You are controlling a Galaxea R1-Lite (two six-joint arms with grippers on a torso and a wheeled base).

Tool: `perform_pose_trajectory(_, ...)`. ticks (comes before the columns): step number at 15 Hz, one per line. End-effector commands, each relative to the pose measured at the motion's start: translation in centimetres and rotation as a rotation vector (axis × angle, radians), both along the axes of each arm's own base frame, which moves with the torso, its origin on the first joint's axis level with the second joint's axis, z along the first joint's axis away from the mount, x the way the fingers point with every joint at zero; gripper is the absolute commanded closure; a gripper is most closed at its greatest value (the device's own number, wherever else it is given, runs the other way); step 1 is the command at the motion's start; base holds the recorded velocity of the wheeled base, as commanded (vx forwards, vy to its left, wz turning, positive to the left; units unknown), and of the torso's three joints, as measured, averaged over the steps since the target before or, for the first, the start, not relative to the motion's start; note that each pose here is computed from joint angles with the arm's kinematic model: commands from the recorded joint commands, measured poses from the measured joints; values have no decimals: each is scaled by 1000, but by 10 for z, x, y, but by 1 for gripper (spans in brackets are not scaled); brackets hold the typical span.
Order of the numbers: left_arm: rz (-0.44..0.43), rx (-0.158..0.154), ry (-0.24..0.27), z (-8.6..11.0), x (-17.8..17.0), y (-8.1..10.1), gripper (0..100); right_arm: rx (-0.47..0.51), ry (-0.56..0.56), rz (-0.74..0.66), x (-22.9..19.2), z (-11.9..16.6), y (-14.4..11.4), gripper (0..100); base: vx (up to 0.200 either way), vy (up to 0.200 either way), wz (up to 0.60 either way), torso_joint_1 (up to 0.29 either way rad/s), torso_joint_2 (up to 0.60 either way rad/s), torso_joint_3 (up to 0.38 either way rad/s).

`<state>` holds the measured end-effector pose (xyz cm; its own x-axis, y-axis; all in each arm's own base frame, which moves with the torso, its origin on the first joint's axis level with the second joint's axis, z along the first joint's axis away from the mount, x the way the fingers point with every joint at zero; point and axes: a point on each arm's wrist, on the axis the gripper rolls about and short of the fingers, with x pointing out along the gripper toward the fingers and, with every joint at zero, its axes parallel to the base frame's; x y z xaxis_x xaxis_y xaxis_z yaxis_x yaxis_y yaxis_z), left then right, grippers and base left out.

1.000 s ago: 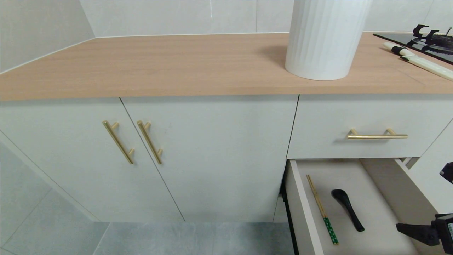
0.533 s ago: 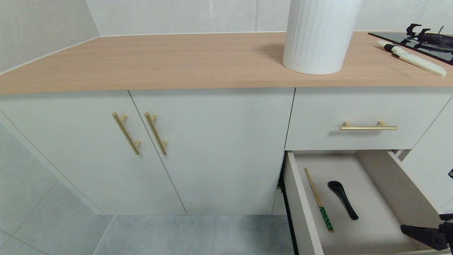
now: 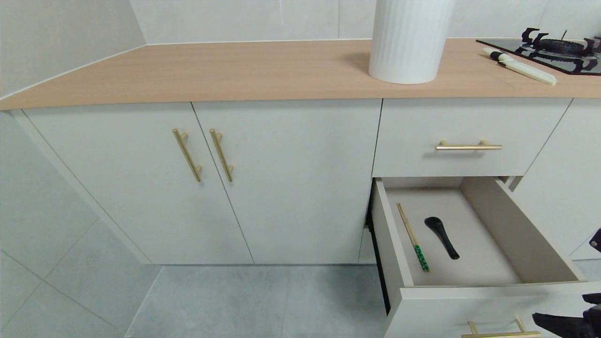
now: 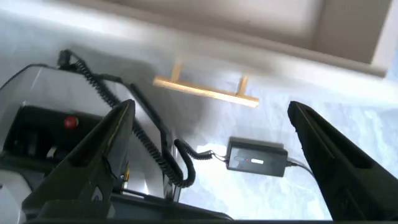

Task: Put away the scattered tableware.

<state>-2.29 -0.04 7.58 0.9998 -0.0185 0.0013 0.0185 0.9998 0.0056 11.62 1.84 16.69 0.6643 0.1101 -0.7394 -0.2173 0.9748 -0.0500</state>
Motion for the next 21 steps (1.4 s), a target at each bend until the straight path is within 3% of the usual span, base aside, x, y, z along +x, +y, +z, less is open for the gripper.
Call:
perform_pose_trajectory(1,0,1,0,0,0,0,0,-4,34,23,1,-3,3,0,0,0,0,0,0,0)
perform_pose_trajectory(8,0,1,1,0,0,0,0,-10,217,-5,28,-27,9,0,0,0,0,0,0,0)
perform_pose_trajectory(12,0,1,1,0,0,0,0,-2,223,-21,30,-28,9,0,0,0,0,0,0,0)
perform_pose_trajectory(15,0,1,1,0,0,0,0,8,253,-42,45,-44,12,0,0,0,0,0,0,0)
perform_pose_trajectory(21,0,1,0,0,0,0,0,16,171,-73,57,-61,14,0,0,0,0,0,0,0)
